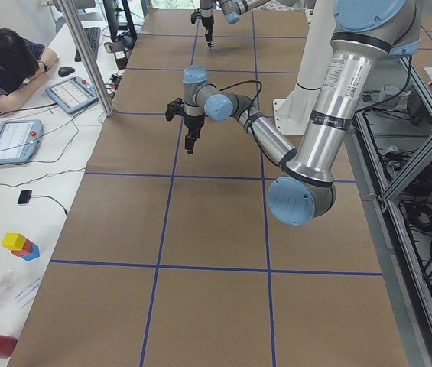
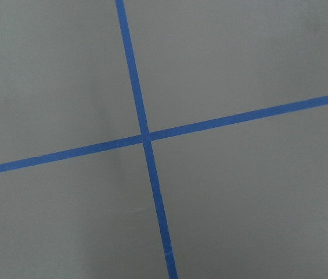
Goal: Assemble PPR valve and pipe with both arms
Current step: 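Lower the right gripper onto the chrome valve body and grasp it, then lift the valve with the right gripper and carry it above the fitting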
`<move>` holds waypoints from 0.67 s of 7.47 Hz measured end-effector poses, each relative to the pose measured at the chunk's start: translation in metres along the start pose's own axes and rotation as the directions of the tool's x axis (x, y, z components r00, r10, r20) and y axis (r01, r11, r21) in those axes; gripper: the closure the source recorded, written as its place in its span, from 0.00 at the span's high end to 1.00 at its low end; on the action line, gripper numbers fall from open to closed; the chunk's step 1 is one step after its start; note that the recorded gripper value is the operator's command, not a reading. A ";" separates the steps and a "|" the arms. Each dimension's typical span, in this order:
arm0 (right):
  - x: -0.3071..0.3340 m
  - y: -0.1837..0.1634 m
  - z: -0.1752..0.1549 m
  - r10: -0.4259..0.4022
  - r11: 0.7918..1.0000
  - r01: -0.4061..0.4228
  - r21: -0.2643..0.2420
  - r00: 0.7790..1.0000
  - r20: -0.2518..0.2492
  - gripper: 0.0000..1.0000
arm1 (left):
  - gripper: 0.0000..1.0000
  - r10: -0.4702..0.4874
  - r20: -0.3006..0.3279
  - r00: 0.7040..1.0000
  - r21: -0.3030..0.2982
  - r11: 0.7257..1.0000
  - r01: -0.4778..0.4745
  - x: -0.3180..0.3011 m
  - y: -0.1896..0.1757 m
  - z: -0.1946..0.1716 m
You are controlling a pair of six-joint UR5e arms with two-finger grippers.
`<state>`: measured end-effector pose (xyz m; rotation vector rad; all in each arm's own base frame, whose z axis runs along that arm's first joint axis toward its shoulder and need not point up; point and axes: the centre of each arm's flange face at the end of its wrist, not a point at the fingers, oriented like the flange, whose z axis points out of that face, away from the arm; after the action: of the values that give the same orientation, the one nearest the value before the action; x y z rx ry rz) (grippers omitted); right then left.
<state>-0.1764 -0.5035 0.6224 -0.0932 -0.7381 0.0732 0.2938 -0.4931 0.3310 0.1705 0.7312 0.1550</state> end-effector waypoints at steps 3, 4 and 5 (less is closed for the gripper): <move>-0.001 0.001 0.001 0.000 1.000 0.000 -0.003 1.000 0.001 0.02 | 1.00 0.000 0.000 1.000 0.001 1.000 0.000 0.000 0.000 0.000; -0.001 0.001 0.001 0.000 1.000 0.000 -0.004 1.000 0.001 0.00 | 1.00 0.000 -0.001 1.000 0.002 1.000 0.000 0.000 0.000 -0.001; -0.002 0.001 0.000 -0.003 1.000 0.003 -0.002 1.000 0.002 0.00 | 1.00 0.000 -0.001 1.000 0.003 1.000 0.000 0.000 0.000 -0.001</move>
<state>-0.1780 -0.5029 0.6216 -0.0944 -0.7401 0.0697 0.2931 -0.4931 0.3296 0.1729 0.7328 0.1542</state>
